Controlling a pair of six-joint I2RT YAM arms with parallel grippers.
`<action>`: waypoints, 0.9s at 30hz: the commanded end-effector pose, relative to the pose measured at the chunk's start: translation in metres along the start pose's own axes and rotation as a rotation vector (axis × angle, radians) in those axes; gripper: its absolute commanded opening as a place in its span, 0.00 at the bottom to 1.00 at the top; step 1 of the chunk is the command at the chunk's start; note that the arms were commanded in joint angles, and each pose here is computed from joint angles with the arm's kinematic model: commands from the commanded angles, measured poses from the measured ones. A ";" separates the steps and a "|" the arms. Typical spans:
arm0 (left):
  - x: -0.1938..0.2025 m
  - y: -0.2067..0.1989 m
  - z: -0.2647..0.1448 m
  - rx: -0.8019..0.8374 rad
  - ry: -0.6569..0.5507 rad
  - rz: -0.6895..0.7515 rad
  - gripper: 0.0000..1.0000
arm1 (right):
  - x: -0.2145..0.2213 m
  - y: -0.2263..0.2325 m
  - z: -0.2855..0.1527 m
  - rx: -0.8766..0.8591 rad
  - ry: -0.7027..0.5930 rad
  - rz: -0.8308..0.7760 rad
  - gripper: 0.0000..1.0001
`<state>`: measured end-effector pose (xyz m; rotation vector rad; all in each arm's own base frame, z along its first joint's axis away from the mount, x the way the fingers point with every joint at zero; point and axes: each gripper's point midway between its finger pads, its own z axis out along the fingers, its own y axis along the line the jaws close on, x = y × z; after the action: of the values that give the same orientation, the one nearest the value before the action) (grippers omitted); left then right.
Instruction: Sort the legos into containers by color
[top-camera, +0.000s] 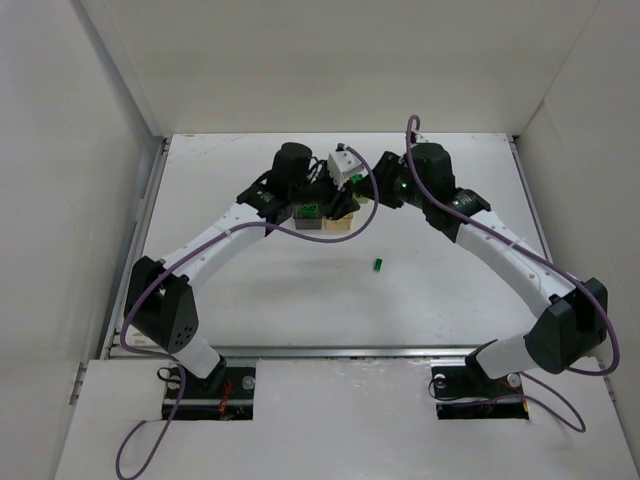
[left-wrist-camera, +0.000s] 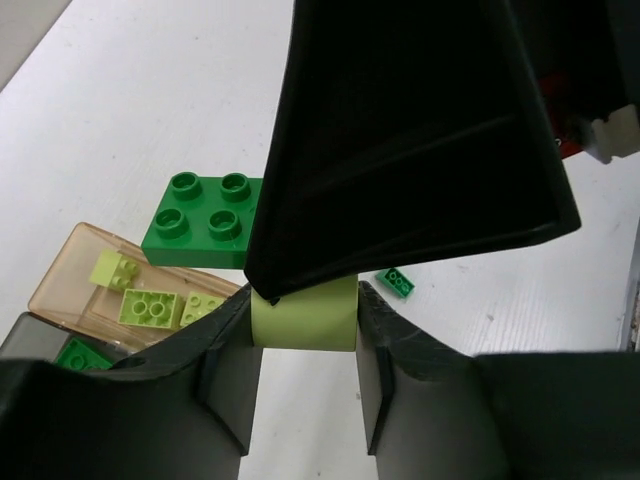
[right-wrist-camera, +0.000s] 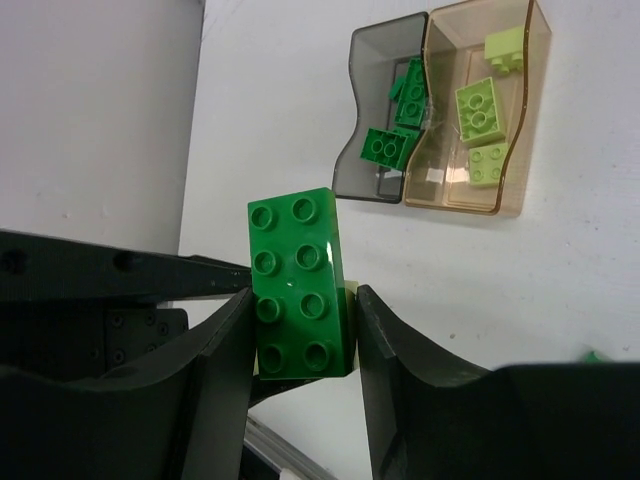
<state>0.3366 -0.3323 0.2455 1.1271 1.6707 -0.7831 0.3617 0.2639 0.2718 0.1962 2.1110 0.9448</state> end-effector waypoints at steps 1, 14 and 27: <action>-0.028 -0.002 -0.009 -0.010 -0.064 0.024 0.17 | -0.022 0.026 -0.008 -0.079 -0.074 -0.004 0.00; -0.015 -0.006 -0.012 0.013 -0.008 0.046 0.00 | -0.015 0.016 0.004 -0.041 -0.025 -0.063 0.42; 0.010 -0.010 -0.014 0.034 0.069 0.066 0.00 | -0.007 0.007 0.030 -0.018 0.040 -0.111 0.51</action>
<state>0.3249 -0.3193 0.2207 1.2252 1.7437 -0.7411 0.3789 0.2755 0.2496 0.1051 2.1795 0.8904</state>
